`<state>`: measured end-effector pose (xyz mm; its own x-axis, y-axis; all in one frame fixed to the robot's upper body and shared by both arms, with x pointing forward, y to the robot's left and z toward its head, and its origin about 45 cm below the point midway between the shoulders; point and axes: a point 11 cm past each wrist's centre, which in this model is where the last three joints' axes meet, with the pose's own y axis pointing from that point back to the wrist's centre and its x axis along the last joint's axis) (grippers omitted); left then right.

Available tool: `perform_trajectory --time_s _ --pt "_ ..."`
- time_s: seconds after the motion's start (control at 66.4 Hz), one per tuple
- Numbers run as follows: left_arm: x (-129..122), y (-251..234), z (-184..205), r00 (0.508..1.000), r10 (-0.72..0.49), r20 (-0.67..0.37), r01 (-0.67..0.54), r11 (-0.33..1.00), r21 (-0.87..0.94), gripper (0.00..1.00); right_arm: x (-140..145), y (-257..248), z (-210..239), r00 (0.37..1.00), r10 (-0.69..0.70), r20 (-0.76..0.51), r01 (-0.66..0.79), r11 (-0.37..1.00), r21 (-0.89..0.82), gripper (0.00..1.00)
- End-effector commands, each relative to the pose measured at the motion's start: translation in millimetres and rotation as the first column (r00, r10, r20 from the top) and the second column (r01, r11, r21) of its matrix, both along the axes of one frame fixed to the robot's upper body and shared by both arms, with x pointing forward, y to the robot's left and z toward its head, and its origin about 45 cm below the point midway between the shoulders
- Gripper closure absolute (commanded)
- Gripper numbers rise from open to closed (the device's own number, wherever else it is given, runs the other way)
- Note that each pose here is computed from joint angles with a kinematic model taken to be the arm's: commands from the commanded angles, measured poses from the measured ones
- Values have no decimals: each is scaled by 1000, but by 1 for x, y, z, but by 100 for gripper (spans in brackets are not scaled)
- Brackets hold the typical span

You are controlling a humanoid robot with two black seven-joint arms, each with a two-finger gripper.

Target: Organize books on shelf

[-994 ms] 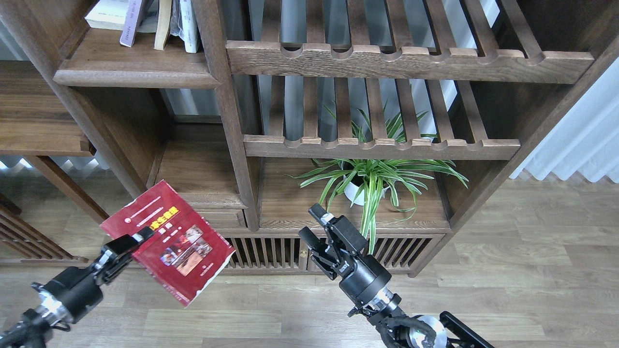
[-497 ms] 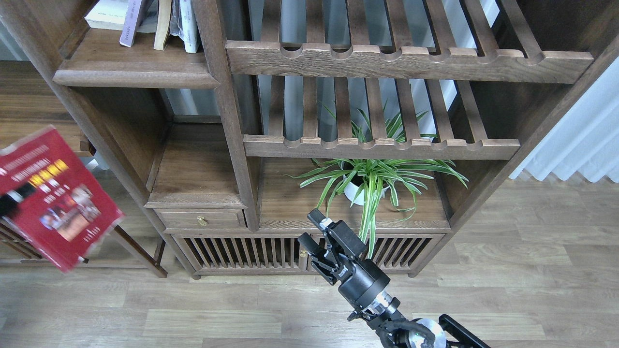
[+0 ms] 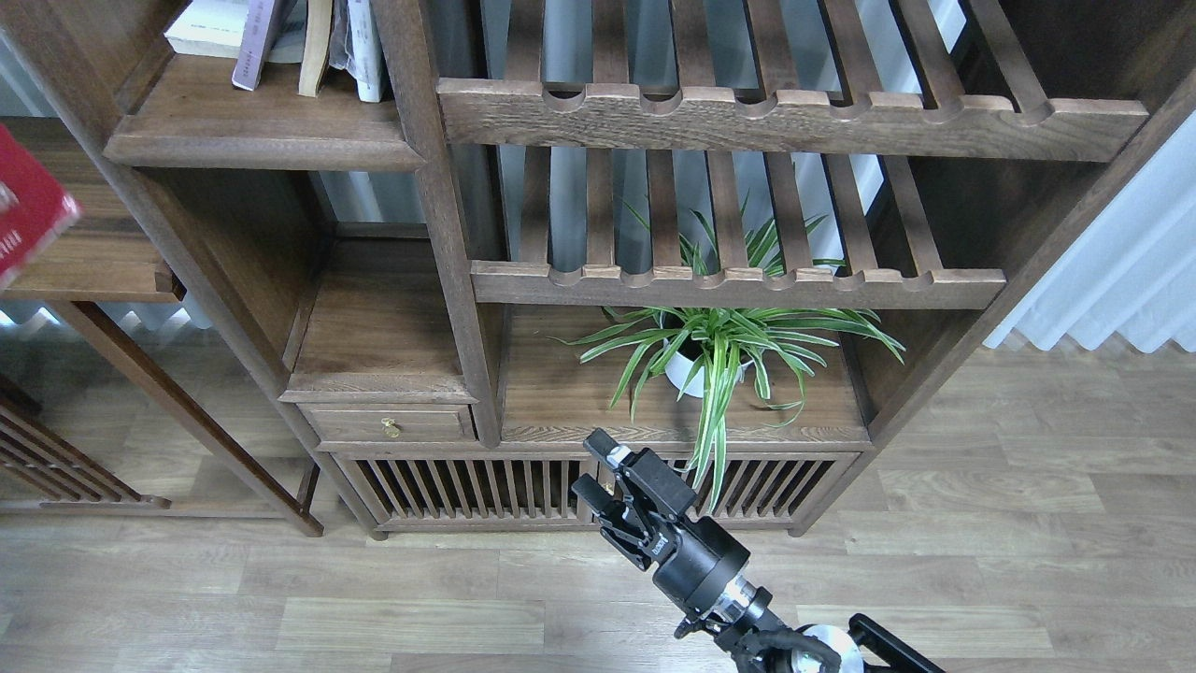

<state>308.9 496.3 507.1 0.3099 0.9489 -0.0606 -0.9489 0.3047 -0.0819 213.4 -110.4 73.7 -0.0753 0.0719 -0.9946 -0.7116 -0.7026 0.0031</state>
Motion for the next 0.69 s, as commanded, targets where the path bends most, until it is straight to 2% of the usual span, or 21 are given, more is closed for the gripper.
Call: perform_trajectory --time_s 0.0,0.09,0.271,0.467,0.678 --pt "1 -18 56 996 -37 84 31 997 76 100 0 0 0 1000 2 2 -2 1000 -1 1" --pt "-2 -26 84 991 -48 127 32 991 126 100 0 0 0 1000 1 0 -1 1000 0 1" --pt "1 -24 91 993 -34 116 16 988 156 100 -1 1 0 1000 4 0 -4 1000 2 1" --pt "42 -49 60 987 -110 117 94 986 139 99 -1 3 1 1000 9 0 -9 1000 5 1" --pt "89 -102 18 971 -233 60 228 970 83 99 -1 4 2 1000 10 5 -10 1000 8 1"
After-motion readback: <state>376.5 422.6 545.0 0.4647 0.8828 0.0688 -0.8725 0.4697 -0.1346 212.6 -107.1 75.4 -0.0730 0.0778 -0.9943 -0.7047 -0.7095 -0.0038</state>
